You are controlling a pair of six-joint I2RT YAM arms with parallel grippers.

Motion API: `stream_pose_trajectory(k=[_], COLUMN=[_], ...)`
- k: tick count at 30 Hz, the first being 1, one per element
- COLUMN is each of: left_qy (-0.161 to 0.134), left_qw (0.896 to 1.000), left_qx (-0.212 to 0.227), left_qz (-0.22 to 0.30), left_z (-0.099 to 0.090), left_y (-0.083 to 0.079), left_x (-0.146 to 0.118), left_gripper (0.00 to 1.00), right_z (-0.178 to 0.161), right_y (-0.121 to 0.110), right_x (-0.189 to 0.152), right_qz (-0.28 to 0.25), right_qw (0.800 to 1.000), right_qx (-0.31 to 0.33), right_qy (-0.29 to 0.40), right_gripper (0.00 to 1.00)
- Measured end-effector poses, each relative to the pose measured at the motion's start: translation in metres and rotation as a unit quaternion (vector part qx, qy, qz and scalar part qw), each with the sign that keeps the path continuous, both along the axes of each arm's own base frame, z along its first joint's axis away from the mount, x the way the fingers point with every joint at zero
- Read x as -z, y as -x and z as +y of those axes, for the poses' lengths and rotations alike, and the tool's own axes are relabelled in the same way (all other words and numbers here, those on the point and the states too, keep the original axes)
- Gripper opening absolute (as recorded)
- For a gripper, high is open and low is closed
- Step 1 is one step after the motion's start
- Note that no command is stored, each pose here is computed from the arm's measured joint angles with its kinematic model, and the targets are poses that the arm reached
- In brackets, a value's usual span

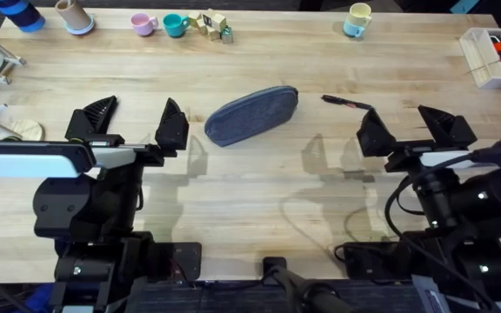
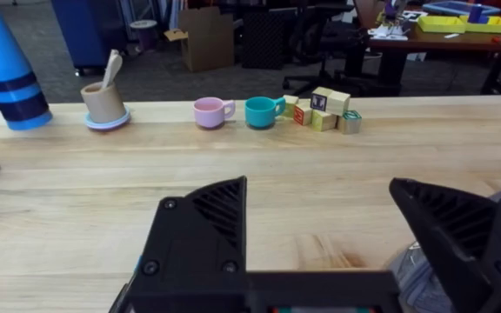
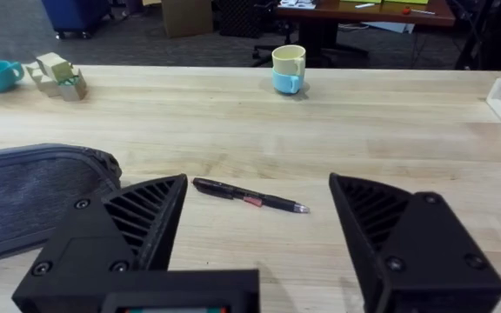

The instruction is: Unzip the bag, pick up the pens from the table one at a time and place them inside, then zip the bag closed.

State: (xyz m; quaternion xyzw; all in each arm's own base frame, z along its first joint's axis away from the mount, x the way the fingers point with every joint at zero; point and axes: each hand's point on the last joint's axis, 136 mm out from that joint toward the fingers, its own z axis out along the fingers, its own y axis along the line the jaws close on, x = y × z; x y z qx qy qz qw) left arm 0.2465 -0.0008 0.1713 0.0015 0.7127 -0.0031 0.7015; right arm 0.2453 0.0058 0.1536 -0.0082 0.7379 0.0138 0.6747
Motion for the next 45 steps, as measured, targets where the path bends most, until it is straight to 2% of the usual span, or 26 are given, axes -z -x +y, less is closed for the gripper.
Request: stream_pose_trajectory(k=[12,16,19,25,30,34,39,45], left_qy=[-0.003,-0.001,0.002,0.021,0.028,0.029,0.029,0.029], left_qw=[1.000,0.999,0.998,0.996,0.994,0.989,0.985,0.967], left_qx=[0.000,0.000,0.000,-0.002,-0.005,-0.007,-0.007,-0.008], left_qz=[0.002,0.036,0.066,0.083,0.108,0.142,0.172,0.254], left_z=[0.000,0.000,0.000,0.000,0.000,0.001,0.001,0.000], left_y=[0.000,0.002,0.008,0.028,0.035,0.026,0.001,-0.022], left_x=[0.001,0.014,0.012,-0.037,-0.076,-0.093,-0.113,-0.102], left_gripper=[0.994,0.993,0.993,0.993,0.994,0.993,0.993,0.993], right_z=[0.000,0.000,0.000,0.001,0.002,0.008,0.016,0.021], right_y=[0.000,0.002,0.005,0.014,-0.002,-0.026,-0.055,-0.074], right_x=[0.000,0.000,-0.004,-0.053,-0.101,-0.123,-0.125,-0.117], right_qz=[0.002,0.011,0.037,0.089,0.110,0.128,0.162,0.190], right_qw=[1.000,1.000,0.999,0.995,0.993,0.990,0.984,0.979], right_qx=[0.000,-0.001,-0.004,-0.010,-0.015,-0.033,-0.056,-0.071], right_qy=[0.000,0.012,0.030,0.045,0.047,0.043,0.037,0.031], right_gripper=[0.996,0.996,0.996,0.996,0.996,0.996,0.995,0.995])
